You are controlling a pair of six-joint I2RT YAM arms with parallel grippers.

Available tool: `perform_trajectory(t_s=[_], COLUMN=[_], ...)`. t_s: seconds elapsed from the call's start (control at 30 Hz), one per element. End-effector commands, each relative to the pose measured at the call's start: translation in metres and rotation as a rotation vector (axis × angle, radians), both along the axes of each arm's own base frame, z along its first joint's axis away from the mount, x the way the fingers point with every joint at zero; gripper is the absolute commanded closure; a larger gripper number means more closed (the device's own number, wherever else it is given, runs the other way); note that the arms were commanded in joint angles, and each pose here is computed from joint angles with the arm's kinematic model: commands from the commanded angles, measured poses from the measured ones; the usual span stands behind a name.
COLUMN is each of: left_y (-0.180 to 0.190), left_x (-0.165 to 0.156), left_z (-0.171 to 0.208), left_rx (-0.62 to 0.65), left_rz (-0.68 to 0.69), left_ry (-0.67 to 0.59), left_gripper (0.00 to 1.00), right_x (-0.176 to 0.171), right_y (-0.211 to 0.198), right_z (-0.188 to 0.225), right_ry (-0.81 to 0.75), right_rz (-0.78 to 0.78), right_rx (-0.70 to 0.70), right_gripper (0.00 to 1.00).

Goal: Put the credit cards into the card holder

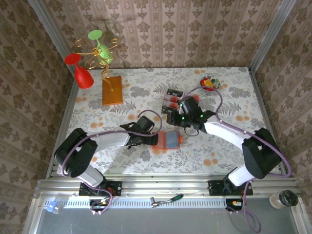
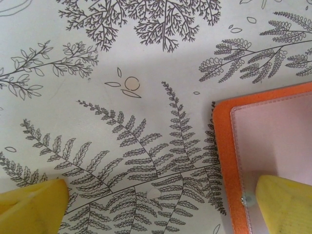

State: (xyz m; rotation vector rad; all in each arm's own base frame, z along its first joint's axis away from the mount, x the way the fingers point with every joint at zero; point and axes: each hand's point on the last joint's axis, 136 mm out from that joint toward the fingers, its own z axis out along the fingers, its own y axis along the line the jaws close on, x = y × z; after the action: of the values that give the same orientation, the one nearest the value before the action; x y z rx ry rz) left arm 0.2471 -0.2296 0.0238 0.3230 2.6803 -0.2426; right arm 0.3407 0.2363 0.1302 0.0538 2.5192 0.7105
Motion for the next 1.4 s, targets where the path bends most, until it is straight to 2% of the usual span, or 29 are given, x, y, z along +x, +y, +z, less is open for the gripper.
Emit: perform_trajectory(t_s=[0.0,0.27,0.53,0.97,1.13,1.23,1.37], left_y=[0.01,0.009,0.008,0.006,0.006,0.007,0.006], left_x=[-0.002,-0.001,0.0,-0.001,-0.001,-0.001,-0.001], left_z=[-0.006,-0.006,-0.006,-0.008,-0.009,-0.009,-0.008], left_rx=[0.07,0.069,0.065,0.061,0.06,0.061,0.058], left_rz=[-0.012,-0.012,-0.009,-0.01,-0.011,-0.009,-0.007], left_ry=[0.005,0.001,0.004,0.011,0.013,0.014,0.011], left_gripper=[0.0,0.0,0.0,0.0,0.0,0.0,0.0], right_x=[-0.002,0.029,0.05,0.062,0.06,0.055,0.047], right_y=[-0.046,-0.076,-0.085,-0.095,-0.096,-0.092,-0.088], right_z=[-0.004,-0.006,-0.029,-0.059,-0.068,-0.074,-0.073], right_ry=[0.003,0.014,0.052,0.097,0.117,0.139,0.146], right_rz=[0.074,0.178,0.218,0.239,0.254,0.279,0.29], right_rx=[-0.279,-0.57,-0.719,-0.831,-0.835,-0.81,-0.769], right_gripper=[0.5,0.48,0.51,0.53,0.54,0.56,0.65])
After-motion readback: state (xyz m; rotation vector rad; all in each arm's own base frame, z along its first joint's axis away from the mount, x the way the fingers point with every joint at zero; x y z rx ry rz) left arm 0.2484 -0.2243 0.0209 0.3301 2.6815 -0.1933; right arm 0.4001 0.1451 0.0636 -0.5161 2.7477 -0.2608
